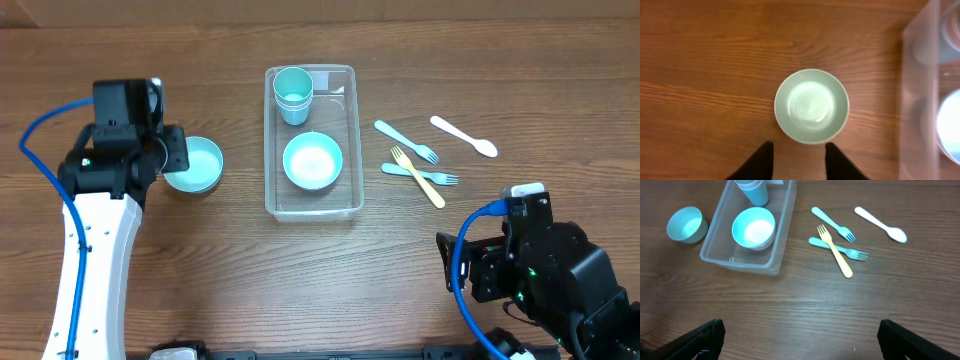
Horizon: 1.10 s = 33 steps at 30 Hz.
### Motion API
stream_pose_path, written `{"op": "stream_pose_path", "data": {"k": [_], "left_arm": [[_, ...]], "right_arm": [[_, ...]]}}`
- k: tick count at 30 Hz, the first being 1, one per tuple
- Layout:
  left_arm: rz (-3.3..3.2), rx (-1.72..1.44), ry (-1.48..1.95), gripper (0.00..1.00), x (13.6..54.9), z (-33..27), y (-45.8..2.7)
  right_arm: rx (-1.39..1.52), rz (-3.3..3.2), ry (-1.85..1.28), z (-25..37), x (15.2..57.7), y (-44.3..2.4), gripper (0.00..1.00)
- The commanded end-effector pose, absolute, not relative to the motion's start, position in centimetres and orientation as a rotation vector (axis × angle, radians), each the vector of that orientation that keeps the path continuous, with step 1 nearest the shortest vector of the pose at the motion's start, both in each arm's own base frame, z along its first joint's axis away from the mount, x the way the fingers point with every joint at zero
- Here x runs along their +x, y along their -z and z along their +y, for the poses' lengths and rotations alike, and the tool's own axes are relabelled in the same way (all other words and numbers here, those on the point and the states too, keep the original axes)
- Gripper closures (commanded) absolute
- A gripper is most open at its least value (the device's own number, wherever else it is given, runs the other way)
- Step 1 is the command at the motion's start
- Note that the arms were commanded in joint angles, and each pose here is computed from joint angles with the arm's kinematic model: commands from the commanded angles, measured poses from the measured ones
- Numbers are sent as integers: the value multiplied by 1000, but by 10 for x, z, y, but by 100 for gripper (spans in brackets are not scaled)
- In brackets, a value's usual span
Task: Pack container
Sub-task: 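Move the left gripper to the large pale-green bowl and grasp it, then stack the large pale-green bowl onto the bowls in the container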
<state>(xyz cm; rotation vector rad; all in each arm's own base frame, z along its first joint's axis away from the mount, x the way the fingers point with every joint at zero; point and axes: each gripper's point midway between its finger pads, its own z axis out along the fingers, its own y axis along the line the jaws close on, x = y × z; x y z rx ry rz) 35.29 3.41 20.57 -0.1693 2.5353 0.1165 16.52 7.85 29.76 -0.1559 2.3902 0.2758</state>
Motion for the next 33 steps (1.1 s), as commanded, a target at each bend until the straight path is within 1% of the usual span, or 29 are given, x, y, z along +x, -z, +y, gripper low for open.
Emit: {"op": "stream_pose_path", "data": {"k": [1,3,6,8,14,16,21,24,29,32,33], "left_arm": [[2580,-99,-57,57,353,30,-166],[2583,-103,-68,46,359,32,-154],[2633,-151,-164,41,367,60,-126],[2659,-202,-114,41,374,73,-106],[2714,-184,-103,42,383,93,-68],[2719,-182,-92,39,389,93,-55],[2766,-167,17,40,396,82,-16],[2784,-168,28,38,396,81,-6],[2803,-167,55,37,396,78,8],[2825,-168,71,39,394,76,18],[2825,-168,70,42,394,77,18]], "right_arm": [[-144,2376,-274,77,166,-300,0],[-144,2376,-274,77,166,-300,0],[-144,2376,-274,77,166,-300,0],[-144,2376,-274,77,166,-300,0],[-144,2376,-274,77,166,-300,0],[-144,2376,-274,77,166,-300,0],[-144,2376,-274,77,166,-300,0],[-144,2376,-274,77,166,-300,0],[-144,2376,-274,77,166,-300,0],[-144,2376,-274,77,166,-300,0],[-144,2376,-274,77,166,-300,0]]}}
